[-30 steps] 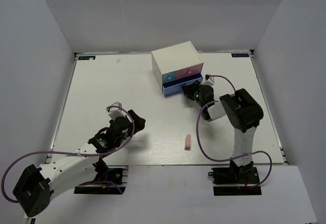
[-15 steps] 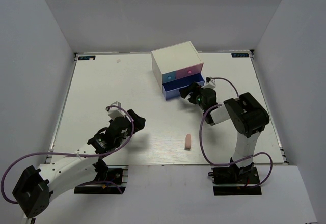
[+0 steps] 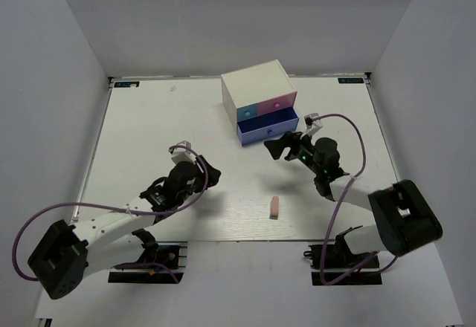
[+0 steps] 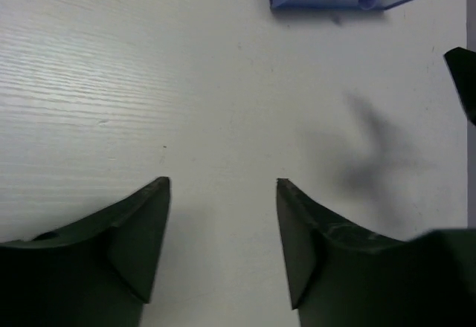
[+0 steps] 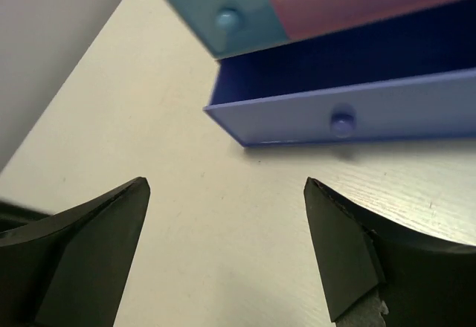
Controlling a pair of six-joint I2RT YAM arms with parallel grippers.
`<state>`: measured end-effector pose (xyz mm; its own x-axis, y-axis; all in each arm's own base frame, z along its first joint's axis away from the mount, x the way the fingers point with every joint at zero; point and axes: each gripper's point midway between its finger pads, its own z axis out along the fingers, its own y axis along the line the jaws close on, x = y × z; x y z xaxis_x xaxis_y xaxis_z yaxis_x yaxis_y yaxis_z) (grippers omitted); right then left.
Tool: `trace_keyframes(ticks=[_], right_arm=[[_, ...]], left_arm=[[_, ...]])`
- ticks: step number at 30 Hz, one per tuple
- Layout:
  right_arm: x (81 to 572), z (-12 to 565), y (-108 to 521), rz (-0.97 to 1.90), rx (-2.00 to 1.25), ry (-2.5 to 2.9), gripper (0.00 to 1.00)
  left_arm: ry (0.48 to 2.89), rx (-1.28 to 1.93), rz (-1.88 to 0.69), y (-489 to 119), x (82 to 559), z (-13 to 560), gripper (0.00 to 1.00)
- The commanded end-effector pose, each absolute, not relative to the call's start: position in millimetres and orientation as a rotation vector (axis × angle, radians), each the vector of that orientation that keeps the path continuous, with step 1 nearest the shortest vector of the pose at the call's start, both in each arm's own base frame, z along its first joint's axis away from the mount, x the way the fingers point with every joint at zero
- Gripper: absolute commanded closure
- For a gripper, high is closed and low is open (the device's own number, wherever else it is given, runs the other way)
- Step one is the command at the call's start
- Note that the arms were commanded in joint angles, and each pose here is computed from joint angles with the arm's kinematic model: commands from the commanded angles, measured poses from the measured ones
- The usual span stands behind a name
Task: Sort the stationery into containers
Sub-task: Open the drawer at the center of the board, then pick up the stationery from the center of the board.
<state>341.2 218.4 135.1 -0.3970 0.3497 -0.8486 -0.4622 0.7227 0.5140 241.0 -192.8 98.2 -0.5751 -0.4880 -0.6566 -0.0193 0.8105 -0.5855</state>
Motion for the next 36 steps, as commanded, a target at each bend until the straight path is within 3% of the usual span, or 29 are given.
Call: trace_keyframes(ticks=[1, 5, 6, 7, 9, 12, 14, 15, 16, 17, 18, 22, 24, 27, 28, 32, 36], right_arm=[[321, 147, 220, 0.79, -0.409, 1.697, 0.1], [280, 178, 231, 0.761, -0.84, 1.501, 0.1], [279, 178, 228, 0.716, -0.886, 1.485, 0.1], [279, 182, 227, 0.695, -0.907, 1.474, 0.1], [278, 176, 216, 0.621, -0.928, 1.512, 0.1], [287, 179, 200, 0.53, -0.883, 1.584, 0.1], [308, 181, 173, 0.396, -0.718, 1.666, 0.1], [313, 179, 164, 0.368, -0.67, 1.696, 0.2], [322, 185, 154, 0.313, -0.611, 1.71, 0.3], [328, 190, 146, 0.313, -0.503, 1.747, 0.41], [331, 181, 137, 0.296, -0.46, 1.805, 0.59], [343, 181, 124, 0.29, -0.322, 1.924, 0.8], [345, 172, 111, 0.26, -0.233, 2.0, 0.81], [348, 168, 99, 0.257, -0.149, 2.042, 0.7], [347, 166, 99, 0.267, -0.129, 2.049, 0.61], [349, 161, 89, 0.282, -0.077, 2.073, 0.49], [347, 148, 87, 0.325, -0.059, 2.115, 0.48]], left_arm=[[2.094, -0.246, -0.811, -231, 249, 125, 0.35], [2.234, -0.075, -0.872, -273, 252, 118, 0.5], [2.22, -0.037, -0.904, -287, 260, 133, 0.54], [2.281, 0.021, -0.923, -299, 255, 121, 0.65], [2.285, 0.034, -0.944, -312, 263, 132, 0.71], [2.306, 0.046, -0.953, -324, 261, 138, 0.73], [2.31, 0.025, -0.955, -334, 260, 145, 0.63], [2.336, -0.002, -0.923, -333, 259, 141, 0.59], [2.352, 0.002, -0.911, -339, 255, 141, 0.46], [2.347, -0.009, -0.912, -346, 259, 150, 0.41], [2.417, -0.026, -0.86, -348, 255, 133, 0.4], [2.509, -0.05, -0.763, -378, 249, 131, 0.31], [2.547, -0.043, -0.675, -384, 240, 124, 0.29], [2.607, -0.06, -0.591, -385, 223, 109, 0.3], [2.614, -0.078, -0.559, -379, 223, 103, 0.3], [2.677, -0.016, -0.5, -385, 205, 83, 0.3], [2.69, 0.056, -0.494, -397, 191, 83, 0.3]])
